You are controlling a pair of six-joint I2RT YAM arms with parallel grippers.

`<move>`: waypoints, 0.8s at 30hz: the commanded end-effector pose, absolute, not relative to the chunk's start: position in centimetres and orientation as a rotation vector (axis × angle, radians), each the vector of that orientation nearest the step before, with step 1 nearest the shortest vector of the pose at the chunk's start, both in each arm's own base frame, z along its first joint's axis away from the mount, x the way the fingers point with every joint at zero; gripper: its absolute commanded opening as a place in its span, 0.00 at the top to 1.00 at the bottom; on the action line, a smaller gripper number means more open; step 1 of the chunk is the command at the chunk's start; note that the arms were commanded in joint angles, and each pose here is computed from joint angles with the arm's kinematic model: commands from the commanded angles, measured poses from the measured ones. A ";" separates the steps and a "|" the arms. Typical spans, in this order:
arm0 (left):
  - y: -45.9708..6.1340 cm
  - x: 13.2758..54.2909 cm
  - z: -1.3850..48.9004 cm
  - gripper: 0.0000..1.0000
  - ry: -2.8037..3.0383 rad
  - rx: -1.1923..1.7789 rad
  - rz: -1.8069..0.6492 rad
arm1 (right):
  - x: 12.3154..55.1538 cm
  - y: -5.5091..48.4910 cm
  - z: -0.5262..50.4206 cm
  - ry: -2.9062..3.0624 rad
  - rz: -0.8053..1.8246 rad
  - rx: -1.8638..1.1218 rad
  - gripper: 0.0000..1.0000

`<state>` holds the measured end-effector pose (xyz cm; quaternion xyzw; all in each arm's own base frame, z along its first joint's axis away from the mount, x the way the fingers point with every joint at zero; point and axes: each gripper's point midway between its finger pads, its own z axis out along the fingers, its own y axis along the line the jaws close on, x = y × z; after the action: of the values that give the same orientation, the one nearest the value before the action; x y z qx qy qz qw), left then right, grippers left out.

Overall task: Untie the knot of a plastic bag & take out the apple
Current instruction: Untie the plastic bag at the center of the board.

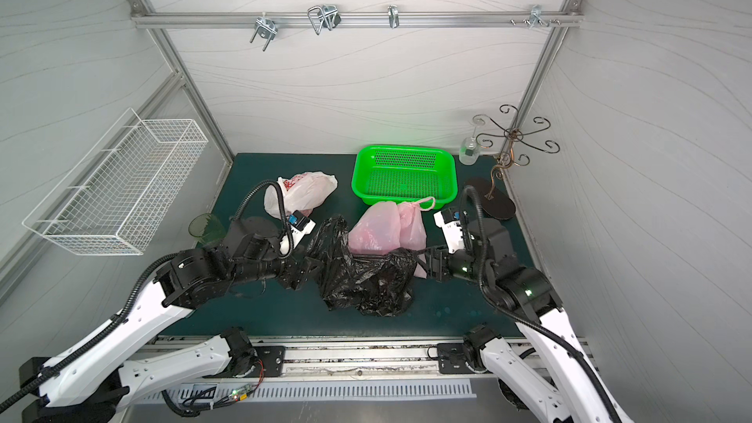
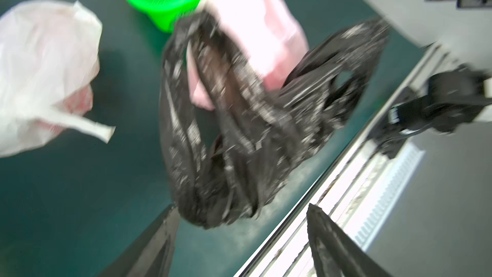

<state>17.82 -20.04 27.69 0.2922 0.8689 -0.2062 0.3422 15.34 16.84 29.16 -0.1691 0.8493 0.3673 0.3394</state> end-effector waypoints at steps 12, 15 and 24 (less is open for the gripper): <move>-24.8 25.7 30.2 0.22 2.555 0.275 -0.837 | 13.1 19.8 30.3 2.222 1.174 -0.611 0.52; -25.6 26.2 30.2 0.21 2.588 0.182 -0.891 | 13.0 19.5 29.7 2.231 1.159 -0.600 0.52; -25.3 27.1 28.5 0.25 2.691 -0.075 -0.866 | 12.7 19.2 28.7 2.235 1.139 -0.613 0.52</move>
<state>26.65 -25.65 28.02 0.0175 0.9379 -0.3061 0.1623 13.04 19.26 28.80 -0.2165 0.8344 0.4269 0.2731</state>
